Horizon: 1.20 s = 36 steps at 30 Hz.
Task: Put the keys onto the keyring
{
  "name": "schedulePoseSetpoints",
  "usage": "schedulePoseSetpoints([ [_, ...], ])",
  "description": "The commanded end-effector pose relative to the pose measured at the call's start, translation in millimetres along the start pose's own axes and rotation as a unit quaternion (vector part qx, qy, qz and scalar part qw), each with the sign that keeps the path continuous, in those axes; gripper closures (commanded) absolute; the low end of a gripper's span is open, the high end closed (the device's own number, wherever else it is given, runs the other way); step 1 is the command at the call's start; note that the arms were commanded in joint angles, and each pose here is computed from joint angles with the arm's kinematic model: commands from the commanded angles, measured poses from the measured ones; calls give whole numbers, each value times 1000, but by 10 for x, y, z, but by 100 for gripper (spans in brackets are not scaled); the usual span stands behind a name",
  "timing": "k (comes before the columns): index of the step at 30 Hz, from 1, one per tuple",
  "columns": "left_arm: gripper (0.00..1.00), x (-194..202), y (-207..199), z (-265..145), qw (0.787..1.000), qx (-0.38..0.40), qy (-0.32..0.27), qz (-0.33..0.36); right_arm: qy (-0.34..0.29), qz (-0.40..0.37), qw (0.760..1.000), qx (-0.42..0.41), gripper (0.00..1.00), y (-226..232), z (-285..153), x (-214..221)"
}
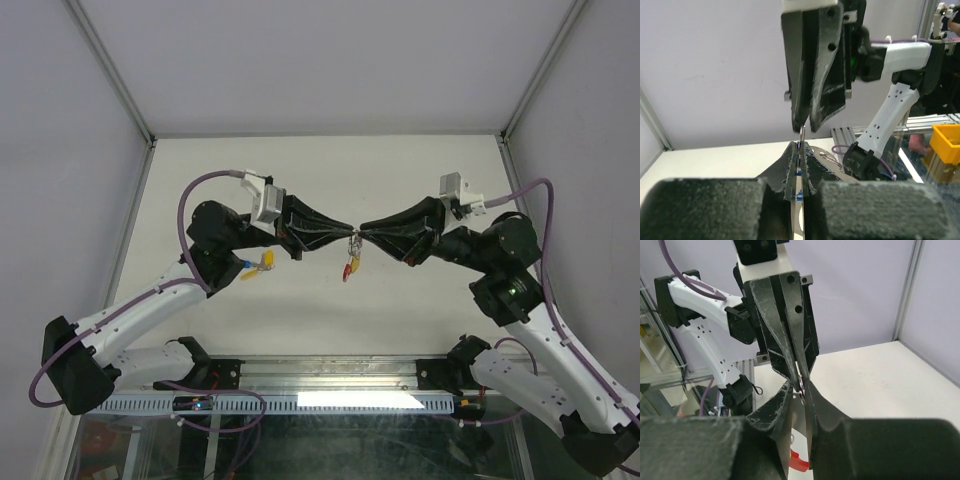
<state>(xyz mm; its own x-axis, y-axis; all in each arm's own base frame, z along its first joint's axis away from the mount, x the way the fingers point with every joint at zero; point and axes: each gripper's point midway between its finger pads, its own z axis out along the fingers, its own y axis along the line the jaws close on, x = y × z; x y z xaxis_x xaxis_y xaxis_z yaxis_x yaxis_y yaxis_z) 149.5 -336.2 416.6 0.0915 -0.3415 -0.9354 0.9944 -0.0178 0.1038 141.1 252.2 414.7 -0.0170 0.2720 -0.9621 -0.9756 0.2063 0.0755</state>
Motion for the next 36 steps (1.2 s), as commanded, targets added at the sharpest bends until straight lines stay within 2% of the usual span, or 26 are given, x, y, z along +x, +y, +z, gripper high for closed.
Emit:
schedulePoseSetpoints([
  [1,100,-165,-45,5,999,8,14,43,17,-82,996,-15,81,147,-101,-237],
  [14,100,151,-40,-39,985,53,155,48,178,-93,979,-29,77,134,-270,68],
  [27,100,241,-124,-126,975,82,205,36,210,-56,973,-75,78,164,-198,289],
  [36,100,266,-115,-87,973,94,210,31,214,-43,972,-91,78,125,-115,387],
])
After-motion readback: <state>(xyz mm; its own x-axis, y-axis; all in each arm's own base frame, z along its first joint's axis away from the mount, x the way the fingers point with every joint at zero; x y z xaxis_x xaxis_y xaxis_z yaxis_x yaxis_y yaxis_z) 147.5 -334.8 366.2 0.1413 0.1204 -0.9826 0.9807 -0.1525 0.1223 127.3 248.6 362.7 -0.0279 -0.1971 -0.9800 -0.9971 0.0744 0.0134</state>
